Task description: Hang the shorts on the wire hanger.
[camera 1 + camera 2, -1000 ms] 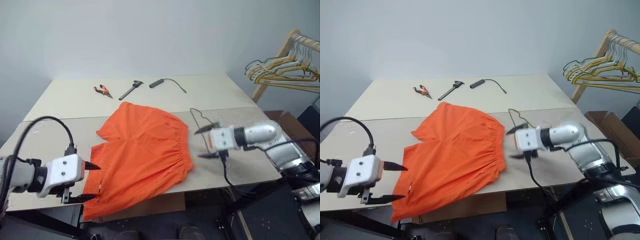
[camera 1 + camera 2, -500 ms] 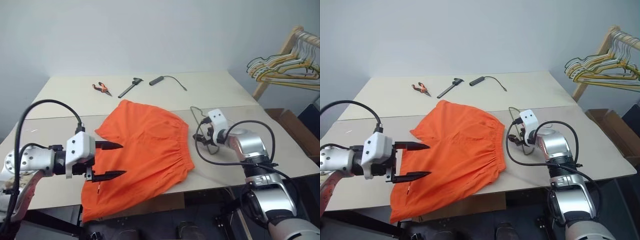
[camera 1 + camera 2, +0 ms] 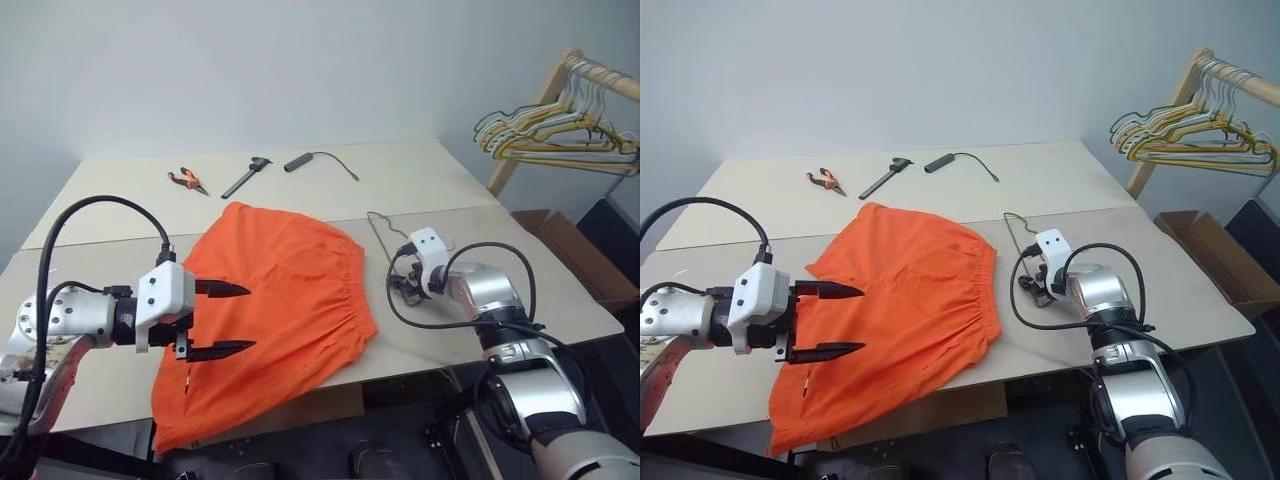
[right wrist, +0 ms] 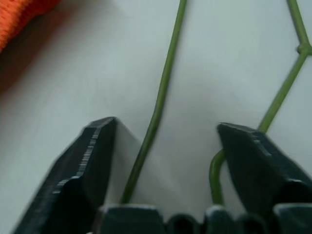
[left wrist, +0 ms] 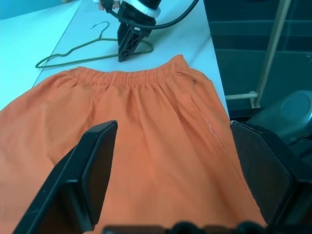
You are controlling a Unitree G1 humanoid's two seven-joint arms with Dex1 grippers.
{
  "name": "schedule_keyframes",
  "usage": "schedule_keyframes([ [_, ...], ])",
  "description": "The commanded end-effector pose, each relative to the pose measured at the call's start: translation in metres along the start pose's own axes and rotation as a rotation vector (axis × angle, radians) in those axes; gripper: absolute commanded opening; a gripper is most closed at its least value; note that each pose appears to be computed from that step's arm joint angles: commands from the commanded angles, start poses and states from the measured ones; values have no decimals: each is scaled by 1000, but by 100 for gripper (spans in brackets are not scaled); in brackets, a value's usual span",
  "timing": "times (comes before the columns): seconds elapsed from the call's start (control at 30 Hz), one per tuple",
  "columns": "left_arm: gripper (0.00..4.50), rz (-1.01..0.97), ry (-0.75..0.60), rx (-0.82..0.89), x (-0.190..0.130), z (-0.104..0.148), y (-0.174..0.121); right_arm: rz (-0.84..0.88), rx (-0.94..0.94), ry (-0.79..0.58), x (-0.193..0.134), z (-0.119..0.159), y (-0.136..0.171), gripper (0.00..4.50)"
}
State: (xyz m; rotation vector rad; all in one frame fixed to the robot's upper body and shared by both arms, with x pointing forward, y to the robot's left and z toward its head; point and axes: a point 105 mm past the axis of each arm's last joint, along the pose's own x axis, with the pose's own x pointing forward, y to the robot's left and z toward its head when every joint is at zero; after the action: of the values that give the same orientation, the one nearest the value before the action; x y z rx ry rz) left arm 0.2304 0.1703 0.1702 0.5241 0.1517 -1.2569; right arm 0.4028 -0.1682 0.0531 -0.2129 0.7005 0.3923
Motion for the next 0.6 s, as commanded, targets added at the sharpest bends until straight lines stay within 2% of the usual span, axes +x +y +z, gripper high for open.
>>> schedule_keyframes([
  [0.03,400,0,4,39,0,5,0,-1,-9,62,6,-12,3,214],
  [0.07,400,1,5,40,0,5,0,0,-19,70,7,-14,4,193],
  [0.1,400,1,5,40,0,5,0,5,-27,75,8,-15,6,152],
  [0.27,400,7,7,44,1,5,0,1,-50,106,10,-22,5,2],
  [0.47,400,27,2,49,2,5,3,-62,-70,104,7,-24,-10,2],
  [0.6,400,168,-91,-2,7,12,25,-186,-4,-72,-7,12,-32,2],
])
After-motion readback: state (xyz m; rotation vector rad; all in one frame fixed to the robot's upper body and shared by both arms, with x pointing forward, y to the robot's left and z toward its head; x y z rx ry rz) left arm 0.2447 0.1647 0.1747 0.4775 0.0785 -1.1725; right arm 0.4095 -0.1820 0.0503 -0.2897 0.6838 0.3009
